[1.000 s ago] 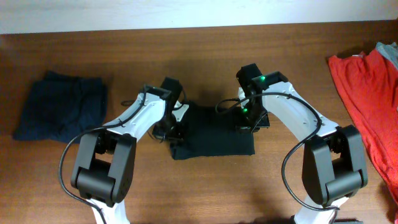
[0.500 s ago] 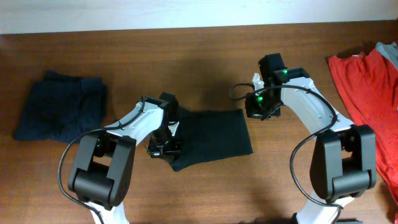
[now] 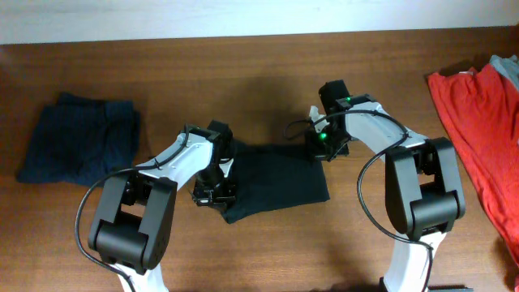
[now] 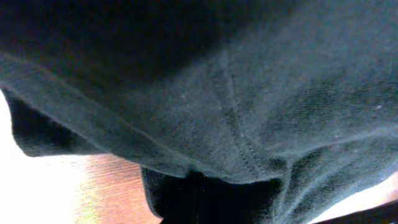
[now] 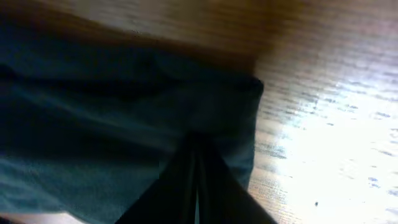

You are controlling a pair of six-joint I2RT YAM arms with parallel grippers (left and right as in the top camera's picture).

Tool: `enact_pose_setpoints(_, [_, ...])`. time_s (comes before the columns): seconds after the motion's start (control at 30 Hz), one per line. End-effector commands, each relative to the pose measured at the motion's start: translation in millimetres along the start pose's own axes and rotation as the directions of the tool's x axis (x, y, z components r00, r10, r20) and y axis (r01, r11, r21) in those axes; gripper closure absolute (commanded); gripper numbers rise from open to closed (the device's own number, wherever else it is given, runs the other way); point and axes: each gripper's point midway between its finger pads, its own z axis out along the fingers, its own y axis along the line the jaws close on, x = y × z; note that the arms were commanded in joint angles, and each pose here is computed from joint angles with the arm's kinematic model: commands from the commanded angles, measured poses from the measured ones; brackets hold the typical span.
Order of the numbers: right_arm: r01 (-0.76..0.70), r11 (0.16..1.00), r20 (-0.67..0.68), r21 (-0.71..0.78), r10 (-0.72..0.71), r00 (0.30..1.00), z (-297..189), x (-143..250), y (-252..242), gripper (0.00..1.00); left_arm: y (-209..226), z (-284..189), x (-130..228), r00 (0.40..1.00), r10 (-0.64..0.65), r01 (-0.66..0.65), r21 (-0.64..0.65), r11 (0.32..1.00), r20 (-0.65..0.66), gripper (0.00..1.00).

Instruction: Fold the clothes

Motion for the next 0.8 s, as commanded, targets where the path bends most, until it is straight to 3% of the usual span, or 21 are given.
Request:
enact_pose_setpoints(0.0, [-0.08,0.977,0.04,0.196,0.073,0.997,21,-11,-41,0.96,12,12,5,0.999,-0.028,0.027,-0.048,0.998,-0.026,0.99])
enact_pose_setpoints(0.1, [-0.213,0.915,0.145,0.342,0.172,0.974,13,-24,-77,0.96,15,12,8,0.999,-0.032,0.03,-0.064,0.997,-0.038,0.99])
enact_pose_setpoints(0.27, [-0.267,0.901,0.2,0.343,0.207,0.958,4,-35,-96,0.96,20,12,10,0.998,-0.037,0.033,-0.086,0.996,-0.045,0.99])
enact_pose_setpoints(0.53, [-0.249,0.944,0.142,0.218,0.222,0.965,-13,-36,-85,0.96,22,10,5,0.999,-0.033,0.03,-0.102,0.994,-0.025,0.99])
enact_pose_setpoints(0.77, [-0.193,0.978,0.086,0.073,0.187,0.979,-69,-25,-39,0.96,4,-29,-27,0.997,0.019,-0.012,-0.09,0.996,0.073,0.99])
